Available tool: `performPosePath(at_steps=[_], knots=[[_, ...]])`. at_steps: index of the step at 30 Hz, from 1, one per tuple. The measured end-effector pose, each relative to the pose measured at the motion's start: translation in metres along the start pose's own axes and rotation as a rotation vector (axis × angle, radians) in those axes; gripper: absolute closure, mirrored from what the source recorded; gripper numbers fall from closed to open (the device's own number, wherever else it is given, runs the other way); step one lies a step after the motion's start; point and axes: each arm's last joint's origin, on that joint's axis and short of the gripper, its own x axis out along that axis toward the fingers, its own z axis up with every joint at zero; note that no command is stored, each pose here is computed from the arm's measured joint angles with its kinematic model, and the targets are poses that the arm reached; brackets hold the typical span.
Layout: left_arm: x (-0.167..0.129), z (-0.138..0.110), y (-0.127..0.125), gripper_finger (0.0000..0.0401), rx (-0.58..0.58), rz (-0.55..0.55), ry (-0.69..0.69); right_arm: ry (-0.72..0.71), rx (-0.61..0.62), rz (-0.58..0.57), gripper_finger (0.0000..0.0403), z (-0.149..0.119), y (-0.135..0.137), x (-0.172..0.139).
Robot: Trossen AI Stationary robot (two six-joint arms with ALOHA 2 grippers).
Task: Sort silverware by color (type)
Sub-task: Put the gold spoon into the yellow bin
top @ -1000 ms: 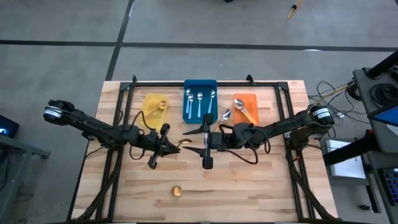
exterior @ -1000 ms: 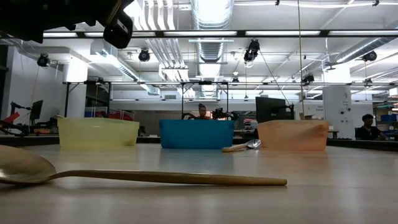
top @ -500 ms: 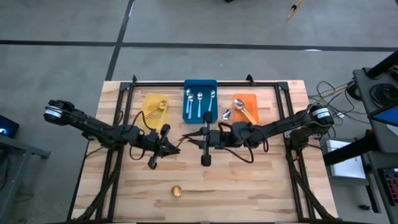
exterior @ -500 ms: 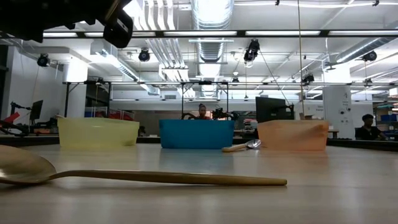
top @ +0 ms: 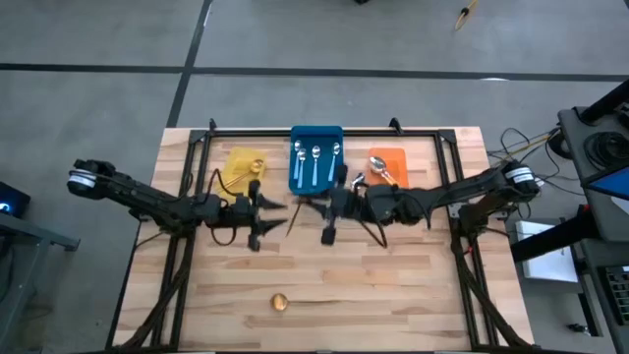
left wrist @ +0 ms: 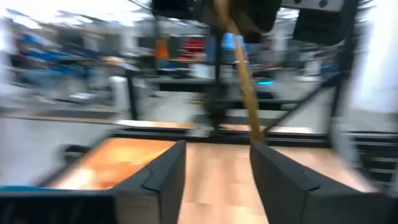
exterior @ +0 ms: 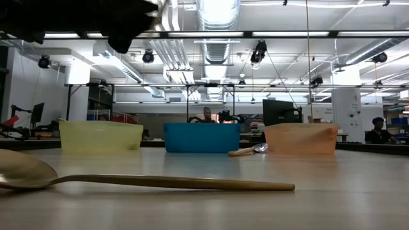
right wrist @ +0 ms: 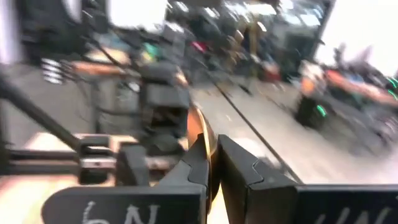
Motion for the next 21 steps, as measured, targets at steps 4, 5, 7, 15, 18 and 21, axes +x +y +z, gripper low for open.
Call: performPosePath(at_steps=[4,5,7,15,18,21], knots=[[0.001,0.000,0.009,0.0212,0.118,0.166,0.005,0.095,0.036,-0.118,0.0393,-0.013,-0.028,0.006],[0.001,0.000,0.011,0.0208,0.135,0.196,0.008,0.112,0.041,-0.138,0.0393,-0.018,-0.035,0.008],[0.002,0.001,0.017,0.0205,0.149,0.240,0.007,0.133,0.053,-0.181,0.0392,-0.027,-0.049,0.013],[0.012,-0.006,0.050,0.0213,0.104,0.373,0.000,0.094,0.118,-0.323,0.0392,-0.063,-0.098,0.014],[0.019,-0.008,0.062,0.0215,0.088,0.371,-0.043,0.062,0.127,-0.356,0.0392,-0.074,-0.107,0.012],[0.034,-0.010,0.074,0.0216,0.091,0.401,-0.028,0.029,0.138,-0.377,0.0391,-0.083,-0.112,0.012]])
